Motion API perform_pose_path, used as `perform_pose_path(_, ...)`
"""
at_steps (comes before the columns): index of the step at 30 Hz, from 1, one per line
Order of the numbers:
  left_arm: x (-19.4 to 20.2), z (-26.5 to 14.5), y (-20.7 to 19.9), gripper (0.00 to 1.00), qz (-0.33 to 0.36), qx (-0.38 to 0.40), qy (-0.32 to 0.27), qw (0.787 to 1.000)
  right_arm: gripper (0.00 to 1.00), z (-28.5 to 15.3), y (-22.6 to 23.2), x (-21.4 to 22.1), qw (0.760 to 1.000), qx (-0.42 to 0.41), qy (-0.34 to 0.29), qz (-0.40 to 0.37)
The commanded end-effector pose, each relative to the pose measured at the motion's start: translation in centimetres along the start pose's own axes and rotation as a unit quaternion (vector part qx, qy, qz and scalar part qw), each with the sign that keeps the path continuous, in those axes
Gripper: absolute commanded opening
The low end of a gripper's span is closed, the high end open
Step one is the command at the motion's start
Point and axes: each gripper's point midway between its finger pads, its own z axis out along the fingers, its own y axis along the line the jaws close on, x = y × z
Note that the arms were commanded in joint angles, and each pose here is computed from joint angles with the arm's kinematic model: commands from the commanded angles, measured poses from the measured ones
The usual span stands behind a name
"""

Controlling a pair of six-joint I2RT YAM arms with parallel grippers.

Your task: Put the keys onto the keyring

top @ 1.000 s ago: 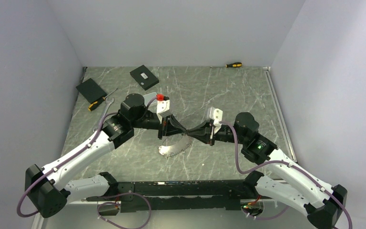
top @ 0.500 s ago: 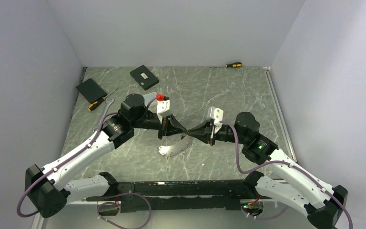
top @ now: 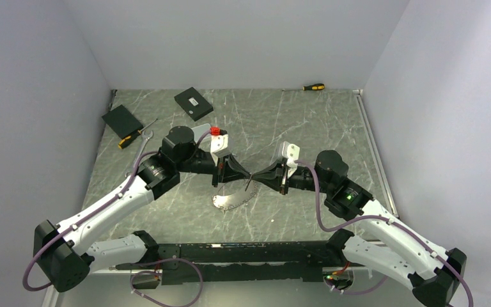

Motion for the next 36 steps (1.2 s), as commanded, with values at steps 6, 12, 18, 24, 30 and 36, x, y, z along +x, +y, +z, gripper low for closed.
perform_pose_path(6,-0.5,0.2,-0.5,0.00,0.013,0.010,-0.010,1.000,0.00,0.1,-0.2,-3.1,0.999,0.001,-0.043,-0.022)
perform_pose_path(12,-0.1,0.1,0.3,0.45,-0.007,-0.019,-0.005,1.000,0.00,0.1,-0.5,-2.6,0.999,0.011,-0.028,-0.011)
perform_pose_path(18,0.6,-0.8,2.0,0.78,-0.028,-0.091,-0.001,0.995,0.00,0.0,-1.6,0.0,0.998,0.053,0.006,0.032)
perform_pose_path(24,2.2,-2.1,4.0,0.82,-0.085,-0.184,0.006,0.979,0.00,-1.0,-3.3,2.3,0.990,0.124,0.027,0.064)
perform_pose_path(30,7.9,-4.8,7.1,0.98,-0.190,-0.329,0.063,0.923,0.00,-2.2,-4.5,4.1,0.977,0.183,0.039,0.099)
perform_pose_path(36,13.3,-6.0,7.6,0.82,-0.287,-0.395,0.127,0.863,0.00,-2.2,-4.4,5.7,0.972,0.190,0.057,0.122)
